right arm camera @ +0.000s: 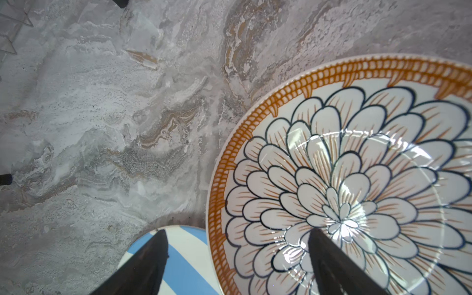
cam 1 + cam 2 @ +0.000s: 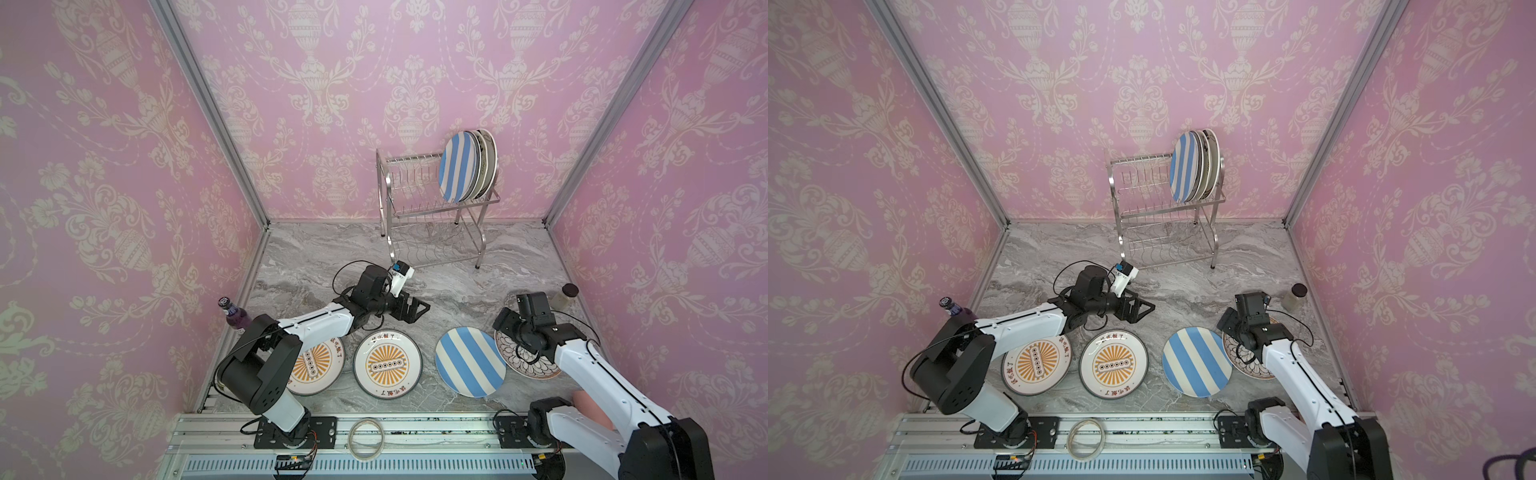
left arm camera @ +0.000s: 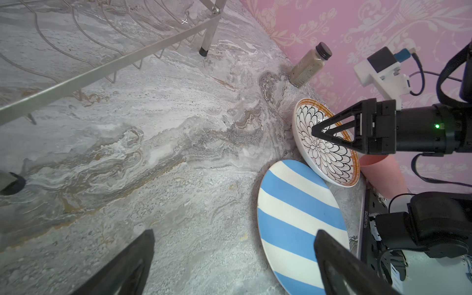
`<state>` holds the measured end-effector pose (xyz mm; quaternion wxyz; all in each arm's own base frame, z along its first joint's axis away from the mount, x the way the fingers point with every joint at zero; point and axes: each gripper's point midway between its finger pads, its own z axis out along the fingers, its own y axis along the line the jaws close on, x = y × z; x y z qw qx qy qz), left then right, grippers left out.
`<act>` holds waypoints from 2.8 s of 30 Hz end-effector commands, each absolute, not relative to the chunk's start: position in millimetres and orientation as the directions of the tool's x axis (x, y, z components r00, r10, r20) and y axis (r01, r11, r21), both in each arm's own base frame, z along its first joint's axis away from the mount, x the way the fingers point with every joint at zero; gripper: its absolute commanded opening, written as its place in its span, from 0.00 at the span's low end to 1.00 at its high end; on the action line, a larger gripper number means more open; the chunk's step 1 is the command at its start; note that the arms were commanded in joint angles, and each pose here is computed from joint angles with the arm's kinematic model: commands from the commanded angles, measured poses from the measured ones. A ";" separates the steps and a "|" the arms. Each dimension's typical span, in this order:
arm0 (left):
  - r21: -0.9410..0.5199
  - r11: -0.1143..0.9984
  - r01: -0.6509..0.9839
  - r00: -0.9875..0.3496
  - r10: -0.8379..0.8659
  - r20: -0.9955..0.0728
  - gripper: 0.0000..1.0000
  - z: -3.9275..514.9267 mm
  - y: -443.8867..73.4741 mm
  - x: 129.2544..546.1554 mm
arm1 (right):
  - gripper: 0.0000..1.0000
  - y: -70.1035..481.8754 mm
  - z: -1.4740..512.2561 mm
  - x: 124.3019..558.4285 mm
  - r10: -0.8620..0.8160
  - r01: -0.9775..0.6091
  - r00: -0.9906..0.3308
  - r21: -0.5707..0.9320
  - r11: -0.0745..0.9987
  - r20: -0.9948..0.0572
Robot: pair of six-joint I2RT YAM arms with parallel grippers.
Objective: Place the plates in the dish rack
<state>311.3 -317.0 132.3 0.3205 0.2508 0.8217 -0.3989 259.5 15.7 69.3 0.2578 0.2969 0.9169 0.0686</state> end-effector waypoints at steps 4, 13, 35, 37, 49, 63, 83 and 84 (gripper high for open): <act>-0.524 0.521 0.674 -0.664 0.116 -0.739 0.99 137.5 -329.3 312.7 | 0.86 27.4 67.8 285.8 0.554 0.445 -0.723 0.334 0.831 -0.412; -0.513 0.535 0.671 -0.671 0.144 -0.727 0.99 126.9 -332.8 307.7 | 0.83 38.4 62.1 302.1 0.535 0.417 -0.757 0.352 0.838 -0.374; -0.476 0.564 0.674 -0.672 0.201 -0.713 0.99 111.4 -332.9 306.6 | 0.80 75.3 63.0 351.1 0.488 0.337 -0.796 0.408 0.849 -0.359; -0.479 0.565 0.672 -0.675 0.201 -0.710 0.99 111.1 -332.6 306.3 | 0.79 88.6 66.1 362.6 0.468 0.302 -0.801 0.424 0.854 -0.372; -0.458 0.592 0.664 -0.671 0.200 -0.714 0.99 111.7 -330.1 311.6 | 0.77 171.1 80.2 399.7 0.343 0.098 -0.845 0.511 0.854 -0.410; -0.512 0.503 0.697 -0.661 0.171 -0.731 0.99 123.7 -371.1 341.2 | 0.76 44.2 123.5 323.1 0.455 0.283 -0.750 0.388 0.877 -0.480; -0.552 0.424 0.718 -0.673 0.221 -0.706 0.99 110.3 -415.4 340.8 | 0.51 -20.8 67.8 280.6 0.643 0.462 -0.669 0.469 0.753 -0.373; -0.553 0.423 0.717 -0.674 0.223 -0.704 0.99 108.9 -416.8 340.4 | 0.50 -21.4 65.6 281.4 0.642 0.461 -0.671 0.468 0.754 -0.371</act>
